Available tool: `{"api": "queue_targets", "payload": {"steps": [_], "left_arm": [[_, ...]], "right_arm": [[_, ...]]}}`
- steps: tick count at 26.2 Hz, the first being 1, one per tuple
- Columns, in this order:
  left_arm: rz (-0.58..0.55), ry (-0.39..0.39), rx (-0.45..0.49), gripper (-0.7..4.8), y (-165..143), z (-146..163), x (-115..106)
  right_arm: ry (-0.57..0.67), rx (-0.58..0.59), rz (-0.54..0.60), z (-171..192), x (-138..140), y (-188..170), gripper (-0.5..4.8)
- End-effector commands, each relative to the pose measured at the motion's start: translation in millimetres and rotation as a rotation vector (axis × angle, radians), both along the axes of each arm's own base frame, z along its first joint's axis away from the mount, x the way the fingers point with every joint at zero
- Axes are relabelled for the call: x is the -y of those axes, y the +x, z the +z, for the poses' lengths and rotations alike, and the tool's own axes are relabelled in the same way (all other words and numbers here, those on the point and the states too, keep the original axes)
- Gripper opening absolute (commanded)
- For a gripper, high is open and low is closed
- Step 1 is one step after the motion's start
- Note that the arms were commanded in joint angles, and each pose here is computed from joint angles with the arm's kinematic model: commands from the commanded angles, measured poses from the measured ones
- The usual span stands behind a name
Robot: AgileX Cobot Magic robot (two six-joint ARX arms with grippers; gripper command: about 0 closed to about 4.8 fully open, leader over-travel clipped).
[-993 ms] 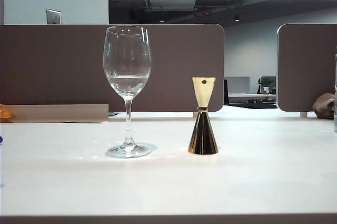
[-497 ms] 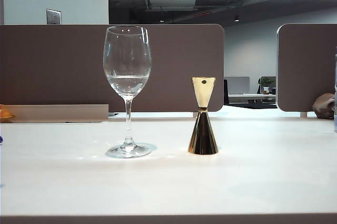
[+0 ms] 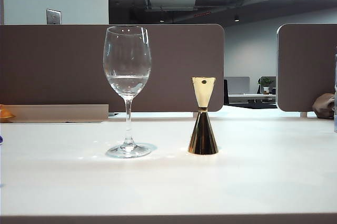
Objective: Pick up the jigger and pour the water inside into the glass.
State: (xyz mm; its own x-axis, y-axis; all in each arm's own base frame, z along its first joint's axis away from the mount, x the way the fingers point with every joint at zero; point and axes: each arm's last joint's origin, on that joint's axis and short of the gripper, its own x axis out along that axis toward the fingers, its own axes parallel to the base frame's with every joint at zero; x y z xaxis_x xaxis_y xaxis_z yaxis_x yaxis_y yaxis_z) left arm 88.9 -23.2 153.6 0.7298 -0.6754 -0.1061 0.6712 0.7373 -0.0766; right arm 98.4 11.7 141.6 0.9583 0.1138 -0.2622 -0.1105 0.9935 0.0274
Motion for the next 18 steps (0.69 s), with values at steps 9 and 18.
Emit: {"api": "queue_targets", "payload": {"steps": [9,18], "left_arm": [[0.412,0.064,0.007,-0.05,6.2,-1.3,-10.4],[0.508,0.077,0.006,-0.05,6.9,-1.4,-13.1]], "right_arm": [[-0.004,-0.006,0.000,-0.9,0.0,-0.3,-0.04],[-0.004,-0.006,0.000,-0.9,0.0,-0.3,-0.04]]}}
